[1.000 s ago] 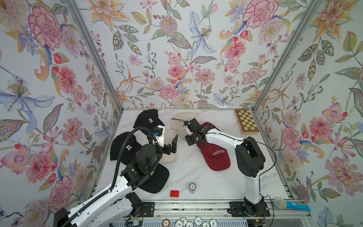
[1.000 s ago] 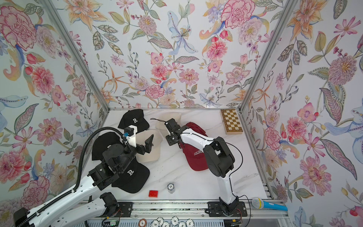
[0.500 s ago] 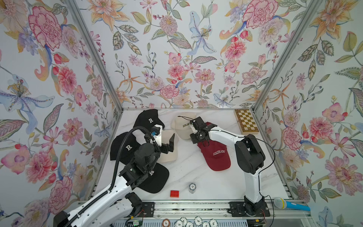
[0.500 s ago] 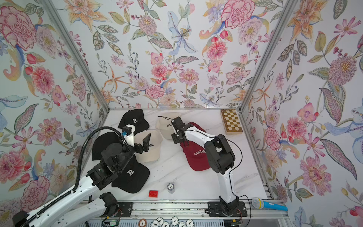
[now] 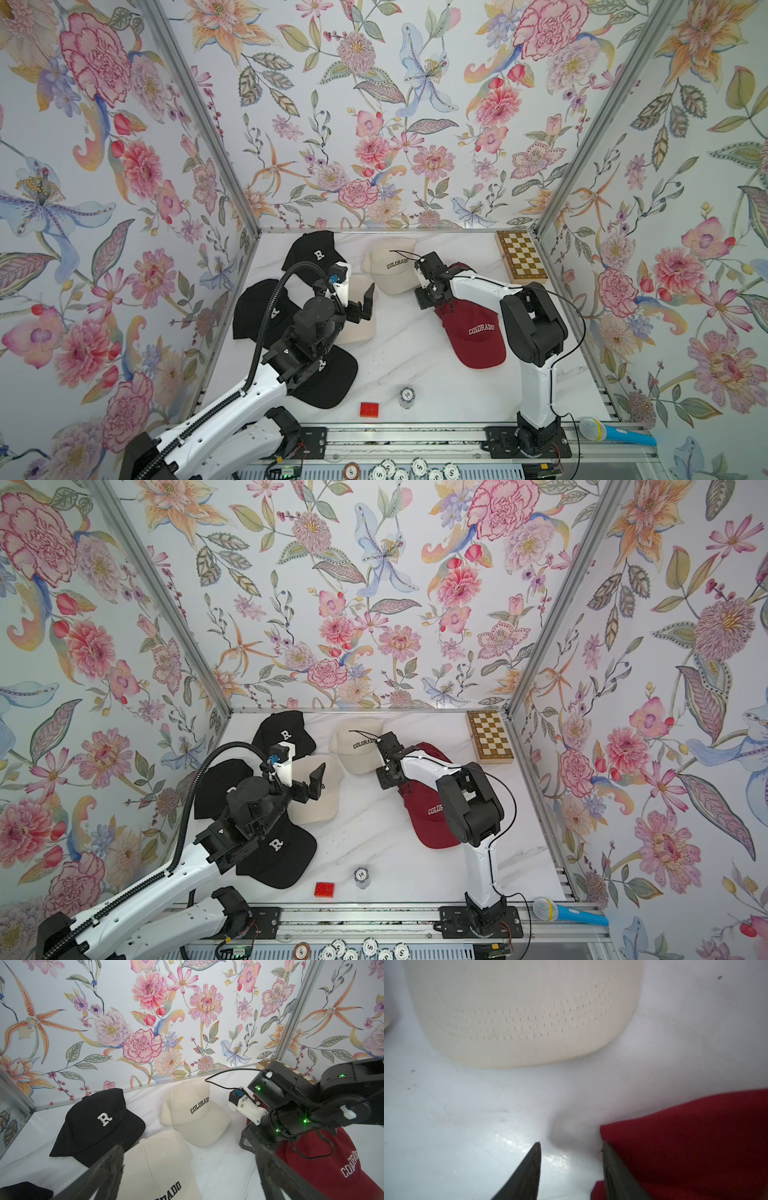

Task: Stack the baseball caps by color
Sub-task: Move the baseball cap to the center of the board, then pick up the baseball cap from the center of the board.

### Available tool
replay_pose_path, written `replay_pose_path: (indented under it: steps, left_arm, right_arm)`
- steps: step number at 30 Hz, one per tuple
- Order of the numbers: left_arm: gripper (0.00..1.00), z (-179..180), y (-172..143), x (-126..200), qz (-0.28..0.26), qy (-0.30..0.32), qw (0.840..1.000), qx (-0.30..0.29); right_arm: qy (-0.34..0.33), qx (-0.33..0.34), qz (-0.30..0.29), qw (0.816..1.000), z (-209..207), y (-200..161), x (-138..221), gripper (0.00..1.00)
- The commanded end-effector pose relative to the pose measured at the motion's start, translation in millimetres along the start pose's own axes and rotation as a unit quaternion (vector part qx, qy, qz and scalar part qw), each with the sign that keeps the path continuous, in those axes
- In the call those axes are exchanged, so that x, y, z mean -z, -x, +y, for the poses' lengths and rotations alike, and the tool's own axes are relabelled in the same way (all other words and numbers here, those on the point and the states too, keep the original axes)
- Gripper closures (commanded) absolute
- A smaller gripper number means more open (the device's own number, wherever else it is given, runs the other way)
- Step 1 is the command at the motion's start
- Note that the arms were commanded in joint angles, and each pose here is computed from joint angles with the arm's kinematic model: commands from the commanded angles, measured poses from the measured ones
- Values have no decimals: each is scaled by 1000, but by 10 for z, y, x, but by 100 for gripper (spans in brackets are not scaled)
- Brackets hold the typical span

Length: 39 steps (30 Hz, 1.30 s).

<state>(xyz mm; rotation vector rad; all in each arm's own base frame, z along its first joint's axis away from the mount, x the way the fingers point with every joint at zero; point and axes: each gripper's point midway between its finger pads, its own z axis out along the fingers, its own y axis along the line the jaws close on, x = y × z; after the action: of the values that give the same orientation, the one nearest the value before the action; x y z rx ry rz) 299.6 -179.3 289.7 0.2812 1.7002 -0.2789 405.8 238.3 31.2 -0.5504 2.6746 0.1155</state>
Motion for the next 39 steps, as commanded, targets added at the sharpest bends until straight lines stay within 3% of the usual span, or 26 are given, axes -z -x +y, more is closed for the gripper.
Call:
replay_pose_path:
  steps: [1,6,14,24,37,39]
  left_arm:
    - [0,-21,228,-15,-29,-9,1000,3]
    - [0,-63,217,-67,-26,-15,1000,3]
    - [0,-104,223,-118,-23,-22,999,7]
    - [0,-54,129,-95,-2,-11,1000,19]
    - [0,133,-451,-111,86,52,991,92]
    - [0,145,-540,-144,104,62,988,92]
  right_arm:
    - [-5,-2,-6,1000,-112,-35,133,50]
    - [1,-5,-13,1000,-148,-38,196,48]
    - [37,1,-66,997,55,265,619,26]
    - [59,2,-119,991,251,636,1172,23]
    - [90,-14,-142,986,404,607,1667,14]
    - [91,-17,-143,985,401,568,1704,9]
